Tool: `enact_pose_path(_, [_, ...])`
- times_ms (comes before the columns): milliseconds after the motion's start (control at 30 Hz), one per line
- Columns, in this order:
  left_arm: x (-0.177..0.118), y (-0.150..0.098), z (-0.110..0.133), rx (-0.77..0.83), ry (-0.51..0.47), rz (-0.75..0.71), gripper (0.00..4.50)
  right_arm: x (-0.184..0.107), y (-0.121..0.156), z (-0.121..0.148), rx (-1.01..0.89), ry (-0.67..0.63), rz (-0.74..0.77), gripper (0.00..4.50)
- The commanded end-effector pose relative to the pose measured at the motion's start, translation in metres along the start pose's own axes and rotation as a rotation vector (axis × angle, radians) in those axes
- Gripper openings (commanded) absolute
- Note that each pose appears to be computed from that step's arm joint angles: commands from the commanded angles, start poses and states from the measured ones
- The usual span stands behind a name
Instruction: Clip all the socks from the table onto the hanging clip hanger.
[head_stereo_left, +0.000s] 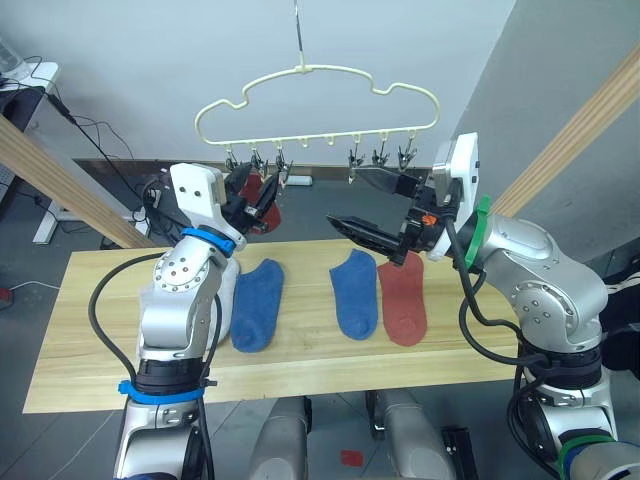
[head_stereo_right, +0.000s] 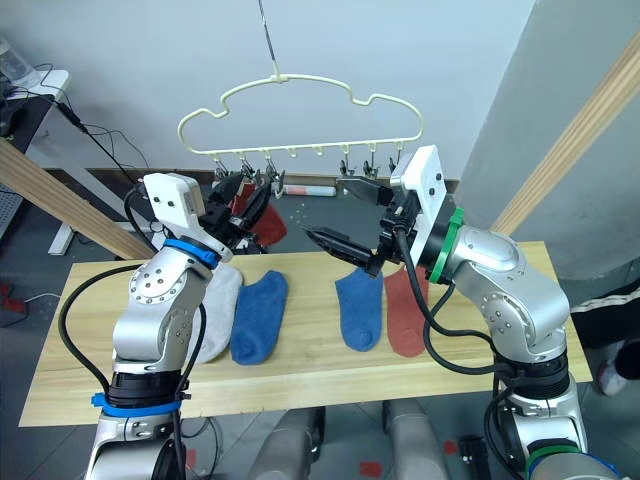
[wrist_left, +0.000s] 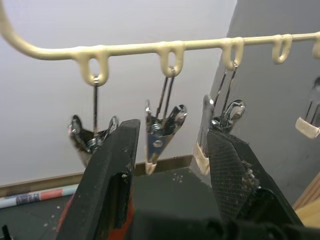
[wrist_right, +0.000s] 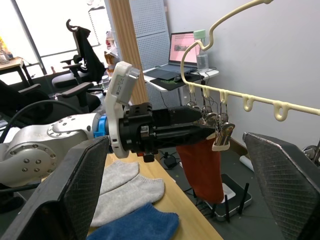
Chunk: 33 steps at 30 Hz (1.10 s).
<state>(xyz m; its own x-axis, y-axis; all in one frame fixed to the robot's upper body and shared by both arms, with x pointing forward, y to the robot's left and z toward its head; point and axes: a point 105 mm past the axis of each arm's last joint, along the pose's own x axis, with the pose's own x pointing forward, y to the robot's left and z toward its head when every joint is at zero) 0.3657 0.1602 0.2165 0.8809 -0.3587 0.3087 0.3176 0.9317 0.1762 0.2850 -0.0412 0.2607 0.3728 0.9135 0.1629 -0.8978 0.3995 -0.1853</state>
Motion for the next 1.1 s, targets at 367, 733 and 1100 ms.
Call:
enact_pose_path(367, [0.008, 0.009, 0.014, 0.057, -0.077, 0.055, 2.33, -0.001, 0.005, 0.012, -0.037, -0.037, 0.015, 4.5])
enact_pose_path(733, [0.012, 0.015, 0.016, 0.074, -0.098, 0.08, 2.33, -0.001, 0.005, 0.011, -0.037, -0.031, 0.014, 4.5])
enact_pose_path(1100, [0.017, 0.012, 0.018, 0.088, -0.114, 0.059, 2.33, -0.002, 0.006, 0.009, -0.035, -0.027, 0.012, 4.5])
